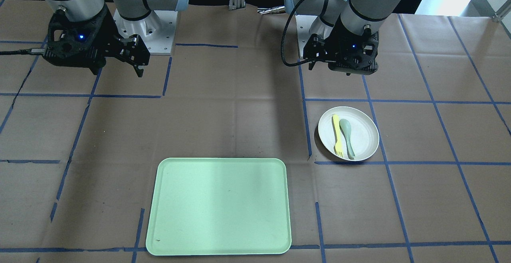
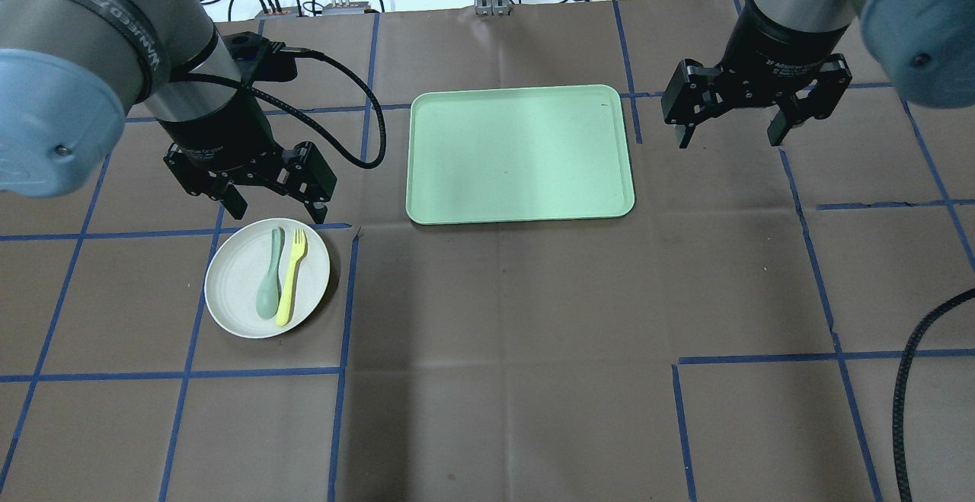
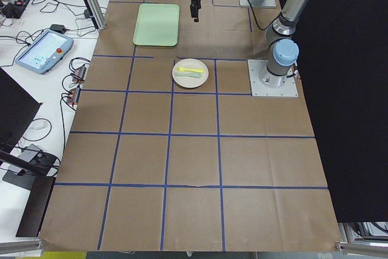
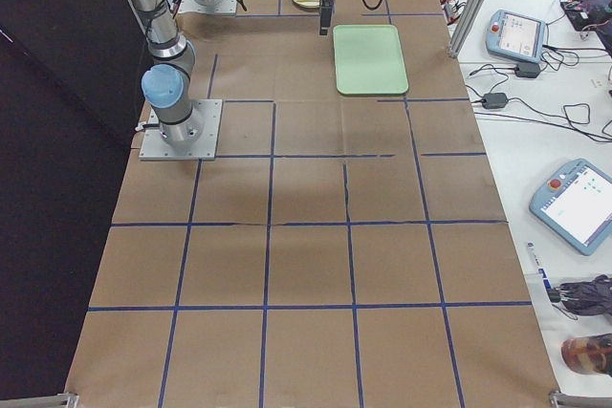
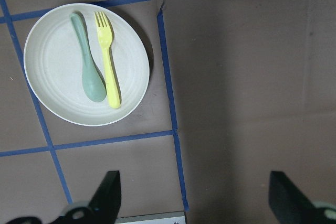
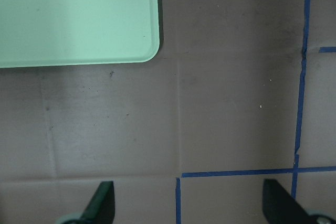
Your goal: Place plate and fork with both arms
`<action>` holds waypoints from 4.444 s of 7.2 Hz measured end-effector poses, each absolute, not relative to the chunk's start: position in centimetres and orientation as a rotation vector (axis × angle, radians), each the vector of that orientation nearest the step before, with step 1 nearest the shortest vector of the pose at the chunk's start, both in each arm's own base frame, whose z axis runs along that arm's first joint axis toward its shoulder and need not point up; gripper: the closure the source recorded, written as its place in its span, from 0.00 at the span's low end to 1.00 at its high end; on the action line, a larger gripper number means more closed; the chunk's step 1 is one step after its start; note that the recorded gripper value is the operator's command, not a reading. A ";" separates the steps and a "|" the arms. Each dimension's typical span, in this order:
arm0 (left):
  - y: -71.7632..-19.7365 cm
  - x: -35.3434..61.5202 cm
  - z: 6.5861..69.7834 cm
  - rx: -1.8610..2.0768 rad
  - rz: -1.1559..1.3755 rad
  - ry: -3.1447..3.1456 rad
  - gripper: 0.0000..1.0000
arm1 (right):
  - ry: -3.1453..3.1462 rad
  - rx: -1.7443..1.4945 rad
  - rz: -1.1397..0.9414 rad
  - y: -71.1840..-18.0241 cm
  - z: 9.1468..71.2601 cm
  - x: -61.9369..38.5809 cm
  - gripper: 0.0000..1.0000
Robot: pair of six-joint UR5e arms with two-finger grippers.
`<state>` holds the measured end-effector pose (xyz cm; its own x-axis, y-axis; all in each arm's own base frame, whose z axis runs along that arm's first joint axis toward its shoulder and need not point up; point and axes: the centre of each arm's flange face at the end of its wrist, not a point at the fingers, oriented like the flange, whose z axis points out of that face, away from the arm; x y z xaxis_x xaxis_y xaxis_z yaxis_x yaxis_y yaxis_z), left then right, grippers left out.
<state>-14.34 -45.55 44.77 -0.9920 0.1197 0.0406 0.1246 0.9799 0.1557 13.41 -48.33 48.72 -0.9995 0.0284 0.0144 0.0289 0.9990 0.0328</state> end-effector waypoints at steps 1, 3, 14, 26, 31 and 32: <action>-45.6 -14.3 44.6 -0.191 -0.249 -3.094 0.00 | -3.130 -0.042 -0.050 -48.2 48.9 13.5 0.00; -46.0 -14.3 44.4 -0.191 -0.241 -3.095 0.00 | -3.132 -0.038 -0.054 -48.2 48.8 13.7 0.00; -46.9 -12.6 43.3 -0.143 -0.230 -3.098 0.00 | -3.127 -0.033 -0.079 -48.5 47.6 13.6 0.00; -47.8 10.5 19.6 -0.180 -0.135 -2.943 0.16 | -3.121 -0.033 -0.082 -48.5 47.5 13.6 0.00; -47.9 10.8 18.6 -0.164 -0.123 -2.918 0.31 | -3.129 -0.031 -0.082 -48.4 47.6 13.7 0.00; -48.0 11.0 18.3 -0.158 -0.132 -2.915 0.34 | -3.130 -0.031 -0.082 -48.5 47.6 13.7 0.00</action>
<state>10.95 -47.97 18.29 -0.9702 0.0965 0.2221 0.1161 0.9902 0.0773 13.70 -48.45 47.56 -0.9997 0.0198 0.0111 0.0204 0.9984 0.0522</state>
